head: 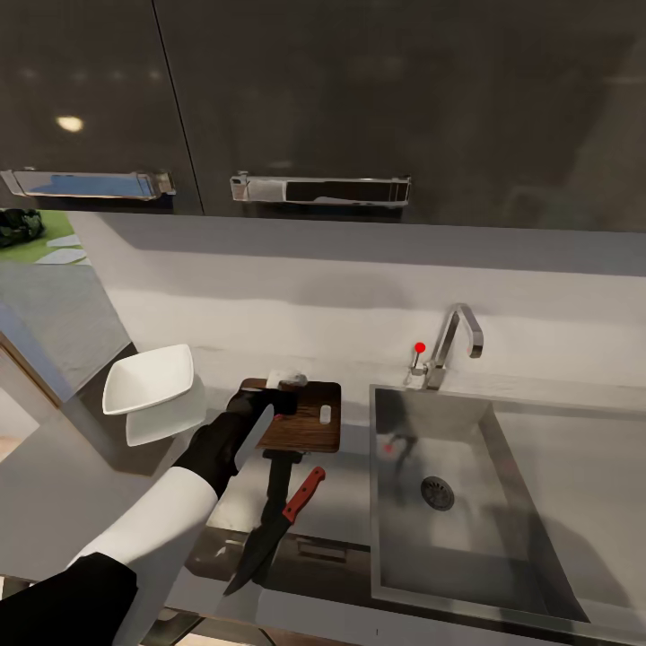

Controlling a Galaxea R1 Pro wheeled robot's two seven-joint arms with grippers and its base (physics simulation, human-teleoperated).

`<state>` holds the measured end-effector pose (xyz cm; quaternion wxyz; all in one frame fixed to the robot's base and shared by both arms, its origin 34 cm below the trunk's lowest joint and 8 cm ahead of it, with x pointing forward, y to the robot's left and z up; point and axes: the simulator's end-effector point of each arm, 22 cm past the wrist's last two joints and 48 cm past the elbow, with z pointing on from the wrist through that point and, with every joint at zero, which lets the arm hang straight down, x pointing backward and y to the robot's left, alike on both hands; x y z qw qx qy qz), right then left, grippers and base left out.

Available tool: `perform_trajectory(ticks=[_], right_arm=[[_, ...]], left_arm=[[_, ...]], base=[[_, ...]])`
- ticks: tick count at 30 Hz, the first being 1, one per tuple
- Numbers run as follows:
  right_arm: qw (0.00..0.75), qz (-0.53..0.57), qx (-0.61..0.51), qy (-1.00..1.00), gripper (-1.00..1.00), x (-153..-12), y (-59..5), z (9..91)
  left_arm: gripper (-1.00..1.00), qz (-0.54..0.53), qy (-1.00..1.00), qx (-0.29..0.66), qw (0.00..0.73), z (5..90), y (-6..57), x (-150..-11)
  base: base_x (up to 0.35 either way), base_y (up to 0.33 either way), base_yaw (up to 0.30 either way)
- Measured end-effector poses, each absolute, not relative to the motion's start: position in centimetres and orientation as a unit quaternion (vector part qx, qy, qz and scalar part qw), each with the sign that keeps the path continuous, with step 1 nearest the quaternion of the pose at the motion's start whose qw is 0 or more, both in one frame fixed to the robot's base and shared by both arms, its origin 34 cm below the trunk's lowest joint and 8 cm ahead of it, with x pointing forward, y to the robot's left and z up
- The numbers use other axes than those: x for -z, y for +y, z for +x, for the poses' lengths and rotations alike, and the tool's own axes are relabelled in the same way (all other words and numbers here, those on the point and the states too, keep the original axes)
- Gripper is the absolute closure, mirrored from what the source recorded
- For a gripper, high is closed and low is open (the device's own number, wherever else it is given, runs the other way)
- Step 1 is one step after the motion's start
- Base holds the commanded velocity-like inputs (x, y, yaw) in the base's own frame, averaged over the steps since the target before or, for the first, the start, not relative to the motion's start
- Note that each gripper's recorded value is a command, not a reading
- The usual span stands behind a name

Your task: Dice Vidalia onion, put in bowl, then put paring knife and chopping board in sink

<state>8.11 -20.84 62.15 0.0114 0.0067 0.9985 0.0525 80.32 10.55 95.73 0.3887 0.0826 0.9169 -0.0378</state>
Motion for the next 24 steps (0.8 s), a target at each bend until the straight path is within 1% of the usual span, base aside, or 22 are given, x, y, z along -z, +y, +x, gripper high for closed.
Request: perform_trajectory(ticks=[8, 9, 24], right_arm=[[0.011, 0.006, -0.053, 0.999, -1.00, -62.14, -20.84, 8.12], [0.011, 0.007, -0.052, 0.999, -1.00, -62.14, -20.84, 8.12], [0.011, 0.006, -0.053, 0.998, -1.00, -62.15, -20.71, 8.12]], left_arm=[[1.00, 0.082, 0.916, 0.038, 0.390, 80.36, 10.56, -95.78], [-1.00, 0.082, 0.916, 0.038, 0.390, 80.36, 10.55, -95.79], [-1.00, 0.083, 0.916, 0.037, 0.390, 80.39, 10.63, -95.81]], base=[[0.000, 0.000, 0.000], [0.000, 0.000, 0.000], [0.000, 0.000, 0.000]])
